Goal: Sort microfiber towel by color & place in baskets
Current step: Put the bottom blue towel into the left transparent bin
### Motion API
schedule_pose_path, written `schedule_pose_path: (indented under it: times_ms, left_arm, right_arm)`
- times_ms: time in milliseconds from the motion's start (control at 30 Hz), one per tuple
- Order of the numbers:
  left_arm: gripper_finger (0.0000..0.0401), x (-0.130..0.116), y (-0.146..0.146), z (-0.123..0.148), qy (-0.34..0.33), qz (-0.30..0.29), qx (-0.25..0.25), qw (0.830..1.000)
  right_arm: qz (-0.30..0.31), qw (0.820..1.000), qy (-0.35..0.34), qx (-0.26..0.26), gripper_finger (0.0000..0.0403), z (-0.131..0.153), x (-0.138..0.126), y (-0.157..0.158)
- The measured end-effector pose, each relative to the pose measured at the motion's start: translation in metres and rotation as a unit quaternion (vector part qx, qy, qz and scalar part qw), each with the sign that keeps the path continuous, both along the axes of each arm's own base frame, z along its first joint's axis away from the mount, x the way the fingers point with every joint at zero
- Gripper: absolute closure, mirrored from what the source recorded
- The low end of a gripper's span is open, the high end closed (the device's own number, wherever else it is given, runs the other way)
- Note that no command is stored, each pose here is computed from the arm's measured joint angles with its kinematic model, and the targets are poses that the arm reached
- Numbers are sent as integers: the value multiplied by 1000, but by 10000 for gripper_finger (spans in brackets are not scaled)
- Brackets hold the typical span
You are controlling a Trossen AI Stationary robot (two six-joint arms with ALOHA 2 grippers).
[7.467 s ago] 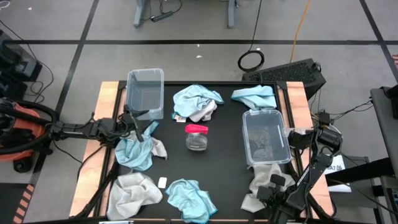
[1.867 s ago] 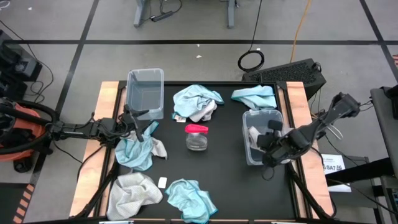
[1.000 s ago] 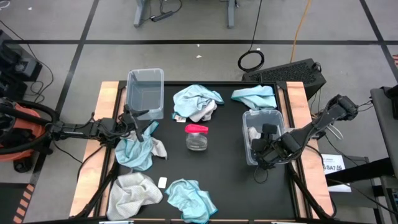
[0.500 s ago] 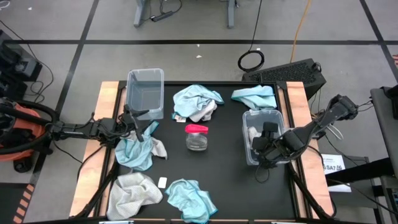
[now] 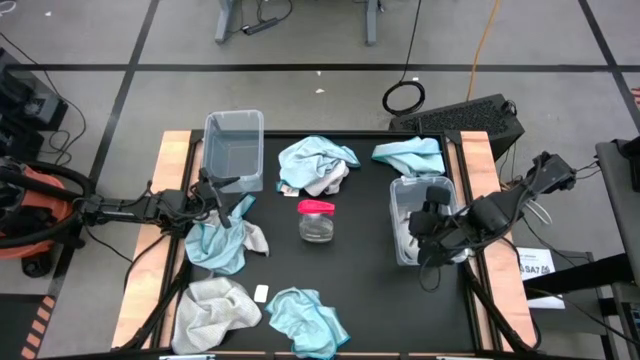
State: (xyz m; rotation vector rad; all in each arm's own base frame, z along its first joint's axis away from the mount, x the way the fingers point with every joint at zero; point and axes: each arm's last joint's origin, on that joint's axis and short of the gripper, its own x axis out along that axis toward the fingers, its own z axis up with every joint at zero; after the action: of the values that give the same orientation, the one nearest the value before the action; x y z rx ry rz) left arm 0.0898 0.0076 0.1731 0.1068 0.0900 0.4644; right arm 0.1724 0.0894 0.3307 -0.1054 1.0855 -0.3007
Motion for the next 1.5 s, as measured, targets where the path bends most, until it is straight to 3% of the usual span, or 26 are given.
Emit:
schedule_pose_path:
  times_ms: [367,733,1267,1500]
  left_arm:
    - [138,0,0,0,0,0,0,1000]
    - [138,0,0,0,0,0,0,1000]
    - [138,0,0,0,0,0,0,1000]
    - [138,0,0,0,0,0,0,1000]
  right_arm:
    - [76,992,-96,1,195,20,17,9]
    - [187,964,-187,0,195,35,35,25]
    - [285,951,-113,-42,195,3,66,48]
    - [301,950,-85,-21,195,-10,75,56]
